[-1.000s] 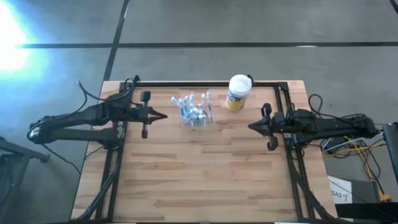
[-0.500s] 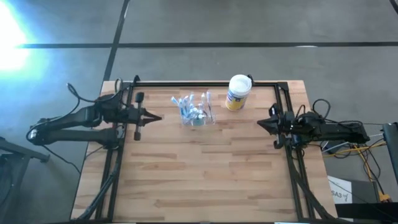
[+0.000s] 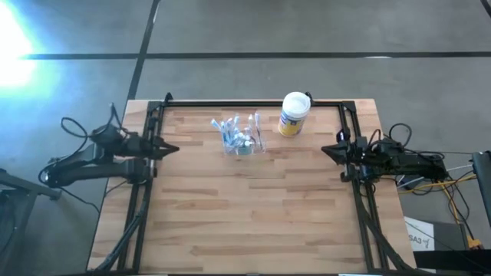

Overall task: Pick & Place toothbrushing station
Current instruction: Return to Home Position

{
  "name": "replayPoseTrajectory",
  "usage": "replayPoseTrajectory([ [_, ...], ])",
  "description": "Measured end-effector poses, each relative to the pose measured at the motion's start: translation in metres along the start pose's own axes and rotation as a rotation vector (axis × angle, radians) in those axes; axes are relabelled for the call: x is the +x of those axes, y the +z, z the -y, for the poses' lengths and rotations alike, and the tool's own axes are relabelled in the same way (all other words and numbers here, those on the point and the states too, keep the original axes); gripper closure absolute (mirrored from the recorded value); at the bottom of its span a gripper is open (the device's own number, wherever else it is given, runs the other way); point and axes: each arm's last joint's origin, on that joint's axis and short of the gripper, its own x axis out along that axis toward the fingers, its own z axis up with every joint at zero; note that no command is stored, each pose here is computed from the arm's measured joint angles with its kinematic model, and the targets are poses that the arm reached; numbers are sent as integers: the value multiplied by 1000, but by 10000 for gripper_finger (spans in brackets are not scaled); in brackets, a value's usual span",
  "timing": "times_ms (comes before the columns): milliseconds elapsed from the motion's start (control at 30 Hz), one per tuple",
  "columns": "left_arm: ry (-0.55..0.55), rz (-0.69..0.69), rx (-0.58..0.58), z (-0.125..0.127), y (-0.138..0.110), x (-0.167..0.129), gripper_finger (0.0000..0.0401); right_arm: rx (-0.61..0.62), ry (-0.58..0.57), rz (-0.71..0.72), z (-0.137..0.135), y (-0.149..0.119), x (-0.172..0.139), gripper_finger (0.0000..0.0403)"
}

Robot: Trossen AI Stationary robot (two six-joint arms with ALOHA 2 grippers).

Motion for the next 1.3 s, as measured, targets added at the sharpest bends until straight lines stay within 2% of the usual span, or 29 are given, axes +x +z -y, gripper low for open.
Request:
replayPoseTrajectory([
  [300,15,80,-79,9,-24,-12,401,-7,-3,5,0,0,-1,394],
  [567,1,162,-146,18,-56,-15,401,-11,-29,-18,1,-3,-1,394],
  [733,-12,149,-224,21,-71,-15,401,3,-29,-17,1,-3,-1,394],
  [1000,-38,89,-285,25,-89,-11,401,0,-30,-20,1,-4,0,394],
  [1300,-28,31,-304,29,-110,-7,401,1,-34,-44,3,-13,1,394],
])
